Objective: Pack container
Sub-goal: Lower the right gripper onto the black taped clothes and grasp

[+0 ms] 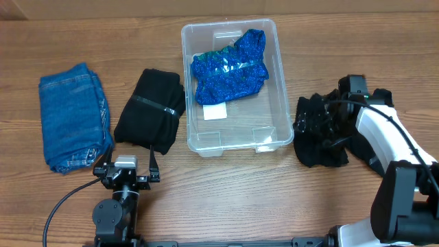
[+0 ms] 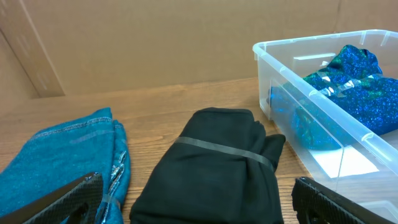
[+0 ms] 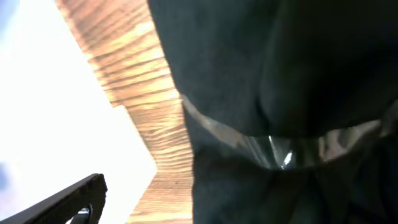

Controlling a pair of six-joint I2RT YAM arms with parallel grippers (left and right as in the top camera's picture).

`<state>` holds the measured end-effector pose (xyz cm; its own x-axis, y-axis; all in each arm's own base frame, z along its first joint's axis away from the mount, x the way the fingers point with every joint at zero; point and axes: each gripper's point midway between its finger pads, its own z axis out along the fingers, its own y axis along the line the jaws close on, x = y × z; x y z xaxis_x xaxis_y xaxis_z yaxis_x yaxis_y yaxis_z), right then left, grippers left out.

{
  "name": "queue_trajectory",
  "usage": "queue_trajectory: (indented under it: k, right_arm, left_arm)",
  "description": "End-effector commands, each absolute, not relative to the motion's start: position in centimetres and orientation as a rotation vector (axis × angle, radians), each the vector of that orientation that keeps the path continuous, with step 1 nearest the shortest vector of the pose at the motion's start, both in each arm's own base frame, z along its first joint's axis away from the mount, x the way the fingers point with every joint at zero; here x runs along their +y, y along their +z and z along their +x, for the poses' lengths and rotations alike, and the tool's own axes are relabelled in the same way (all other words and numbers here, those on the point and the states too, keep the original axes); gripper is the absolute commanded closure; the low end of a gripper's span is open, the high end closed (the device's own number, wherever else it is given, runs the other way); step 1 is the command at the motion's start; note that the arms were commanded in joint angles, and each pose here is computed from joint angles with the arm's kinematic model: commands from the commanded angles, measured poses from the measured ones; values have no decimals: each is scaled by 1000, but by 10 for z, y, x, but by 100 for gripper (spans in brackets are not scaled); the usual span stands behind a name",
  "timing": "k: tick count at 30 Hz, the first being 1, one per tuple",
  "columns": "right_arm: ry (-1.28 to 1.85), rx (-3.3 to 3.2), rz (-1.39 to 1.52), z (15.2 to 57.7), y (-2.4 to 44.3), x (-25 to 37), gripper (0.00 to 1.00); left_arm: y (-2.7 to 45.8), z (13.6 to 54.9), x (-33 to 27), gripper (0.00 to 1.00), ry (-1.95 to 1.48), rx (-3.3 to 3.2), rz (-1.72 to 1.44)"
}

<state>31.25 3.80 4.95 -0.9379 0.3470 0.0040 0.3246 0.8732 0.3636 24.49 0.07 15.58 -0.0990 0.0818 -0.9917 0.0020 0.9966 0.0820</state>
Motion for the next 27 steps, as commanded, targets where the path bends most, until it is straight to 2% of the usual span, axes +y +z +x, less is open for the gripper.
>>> queue_trajectory:
  k: [1, 8, 15, 21, 27]
  right_arm:
    - [458, 2937, 528, 328, 75, 25, 2]
    - [127, 2961, 515, 330, 111, -12, 0]
    - [-49, 2979, 529, 319, 89, -31, 0]
    - [-51, 2933, 523, 323, 62, -33, 0]
    - [-57, 2964, 529, 308, 41, -32, 0]
  left_arm:
    - [156, 245, 1, 0, 72, 1664, 72]
    - [156, 245, 1, 0, 72, 1664, 72]
    - [156, 245, 1, 0, 72, 1664, 72]
    - [156, 245, 1, 0, 72, 1664, 72]
    - [156, 245, 1, 0, 72, 1664, 72]
